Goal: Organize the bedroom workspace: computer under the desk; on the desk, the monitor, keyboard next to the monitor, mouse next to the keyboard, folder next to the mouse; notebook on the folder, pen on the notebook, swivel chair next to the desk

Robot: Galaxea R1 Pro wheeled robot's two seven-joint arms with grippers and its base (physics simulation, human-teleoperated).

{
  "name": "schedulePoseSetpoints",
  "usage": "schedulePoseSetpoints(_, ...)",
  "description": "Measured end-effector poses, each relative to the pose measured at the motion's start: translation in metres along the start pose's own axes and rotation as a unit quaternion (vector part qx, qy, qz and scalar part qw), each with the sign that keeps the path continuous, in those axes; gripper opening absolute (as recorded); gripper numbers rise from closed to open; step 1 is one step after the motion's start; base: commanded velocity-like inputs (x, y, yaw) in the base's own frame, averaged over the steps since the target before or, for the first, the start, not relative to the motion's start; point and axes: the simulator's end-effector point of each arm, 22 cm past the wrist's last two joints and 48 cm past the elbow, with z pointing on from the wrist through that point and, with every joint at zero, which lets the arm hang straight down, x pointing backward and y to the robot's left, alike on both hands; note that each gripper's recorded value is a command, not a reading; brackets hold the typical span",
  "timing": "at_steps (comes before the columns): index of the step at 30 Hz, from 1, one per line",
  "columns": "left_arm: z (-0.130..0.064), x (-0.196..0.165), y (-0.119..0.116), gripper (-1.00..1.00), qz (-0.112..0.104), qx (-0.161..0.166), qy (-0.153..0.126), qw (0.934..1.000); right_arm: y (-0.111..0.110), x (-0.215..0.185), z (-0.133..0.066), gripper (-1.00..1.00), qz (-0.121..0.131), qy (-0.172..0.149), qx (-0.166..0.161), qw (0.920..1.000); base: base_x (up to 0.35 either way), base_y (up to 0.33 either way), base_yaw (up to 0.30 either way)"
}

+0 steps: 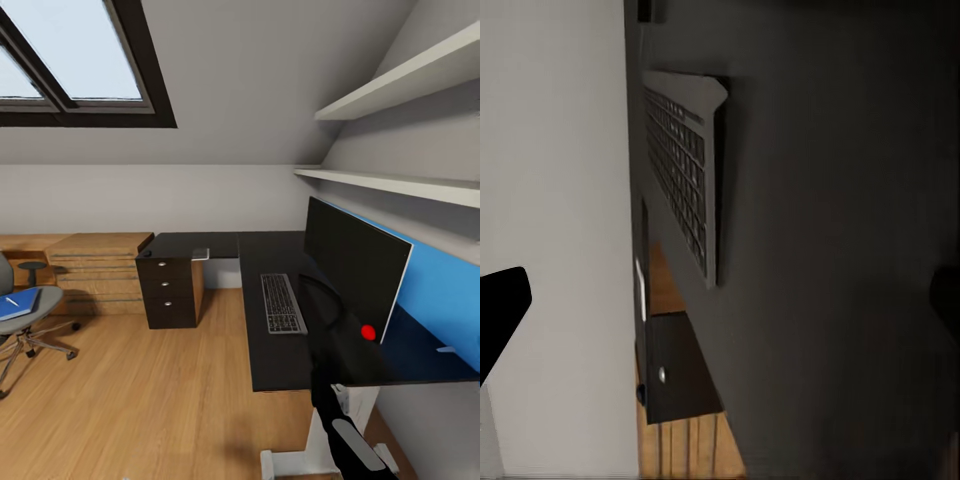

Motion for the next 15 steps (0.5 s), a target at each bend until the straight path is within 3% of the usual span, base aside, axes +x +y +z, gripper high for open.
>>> schedulePoseSetpoints(10,0.000,0.000,0.001,1.00,-0.001,-0.002,0.000,1.0000,-0.001,0.007,-0.001,1.00,-0.005,0.005,0.001,1.0000,-0.335,0.099,0.000)
schedulePoseSetpoints(13,0.000,0.000,0.001,1.00,-0.001,-0.001,0.000,1.0000,0.000,0.015,-0.001,1.00,-0.017,0.012,-0.002,0.9998,-0.332,0.119,0.000)
schedulePoseSetpoints(15,0.000,0.000,0.001,1.00,-0.002,-0.001,0.000,1.0000,0.001,0.030,-0.003,1.00,-0.040,0.024,-0.006,0.9989,-0.311,0.162,0.000)
